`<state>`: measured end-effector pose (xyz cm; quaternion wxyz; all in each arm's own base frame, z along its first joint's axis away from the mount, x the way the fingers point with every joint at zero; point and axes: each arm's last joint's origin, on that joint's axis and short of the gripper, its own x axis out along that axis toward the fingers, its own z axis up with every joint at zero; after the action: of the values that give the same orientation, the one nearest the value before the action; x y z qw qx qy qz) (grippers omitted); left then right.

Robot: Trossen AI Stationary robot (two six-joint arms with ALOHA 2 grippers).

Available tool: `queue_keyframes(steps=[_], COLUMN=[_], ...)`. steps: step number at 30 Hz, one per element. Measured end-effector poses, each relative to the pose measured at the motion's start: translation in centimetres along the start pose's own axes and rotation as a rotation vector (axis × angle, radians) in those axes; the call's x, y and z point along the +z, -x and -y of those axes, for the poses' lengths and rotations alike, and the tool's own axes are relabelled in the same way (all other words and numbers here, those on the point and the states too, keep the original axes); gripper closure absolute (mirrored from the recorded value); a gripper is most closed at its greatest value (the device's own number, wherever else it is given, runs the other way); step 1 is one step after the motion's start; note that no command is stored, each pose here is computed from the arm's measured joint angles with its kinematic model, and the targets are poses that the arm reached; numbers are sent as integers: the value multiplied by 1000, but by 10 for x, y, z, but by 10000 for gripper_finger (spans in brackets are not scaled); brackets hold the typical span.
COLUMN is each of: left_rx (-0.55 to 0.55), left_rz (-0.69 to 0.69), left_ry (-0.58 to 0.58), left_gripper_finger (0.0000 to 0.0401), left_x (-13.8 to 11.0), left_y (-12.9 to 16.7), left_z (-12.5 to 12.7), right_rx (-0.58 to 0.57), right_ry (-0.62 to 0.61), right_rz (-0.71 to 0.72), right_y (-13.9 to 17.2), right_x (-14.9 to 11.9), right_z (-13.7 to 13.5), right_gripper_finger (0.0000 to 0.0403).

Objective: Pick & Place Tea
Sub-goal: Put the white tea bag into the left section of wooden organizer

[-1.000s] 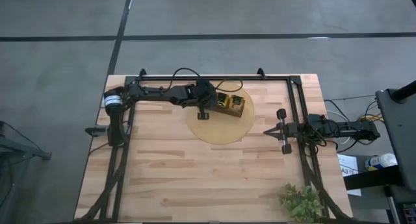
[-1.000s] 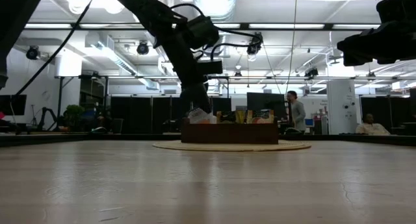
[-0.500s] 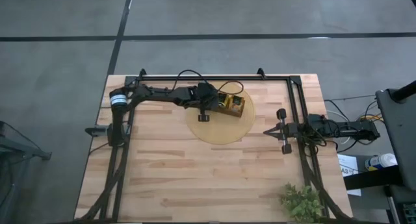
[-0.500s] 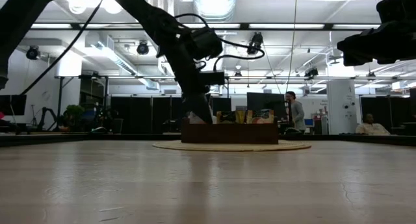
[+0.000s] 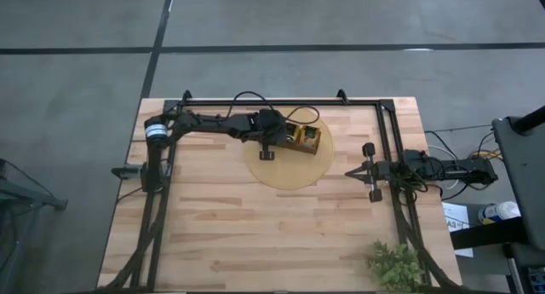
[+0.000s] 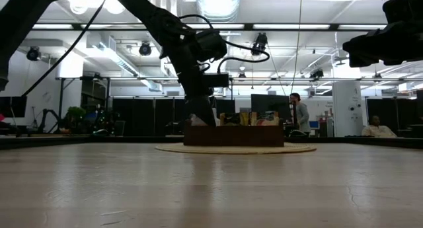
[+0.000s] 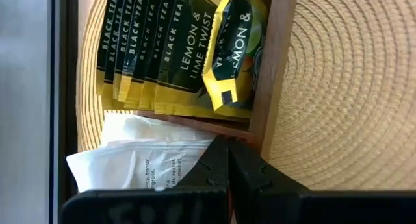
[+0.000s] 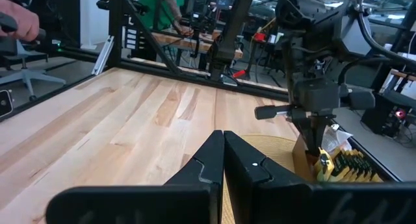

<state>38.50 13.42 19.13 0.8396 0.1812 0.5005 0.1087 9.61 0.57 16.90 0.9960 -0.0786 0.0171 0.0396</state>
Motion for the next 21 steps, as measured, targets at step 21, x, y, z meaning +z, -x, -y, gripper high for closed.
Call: queue_keyframes(steps=[21], left_rx=[-9], left_rz=[-21], left_ry=[35], left_gripper_finger=[401], left_x=[19], left_y=[25], left_z=[-12], right_rx=[0], right_ry=[0], right_rz=[0], right_y=[0], right_x=[0], right_z=[0], right_gripper_finger=[394])
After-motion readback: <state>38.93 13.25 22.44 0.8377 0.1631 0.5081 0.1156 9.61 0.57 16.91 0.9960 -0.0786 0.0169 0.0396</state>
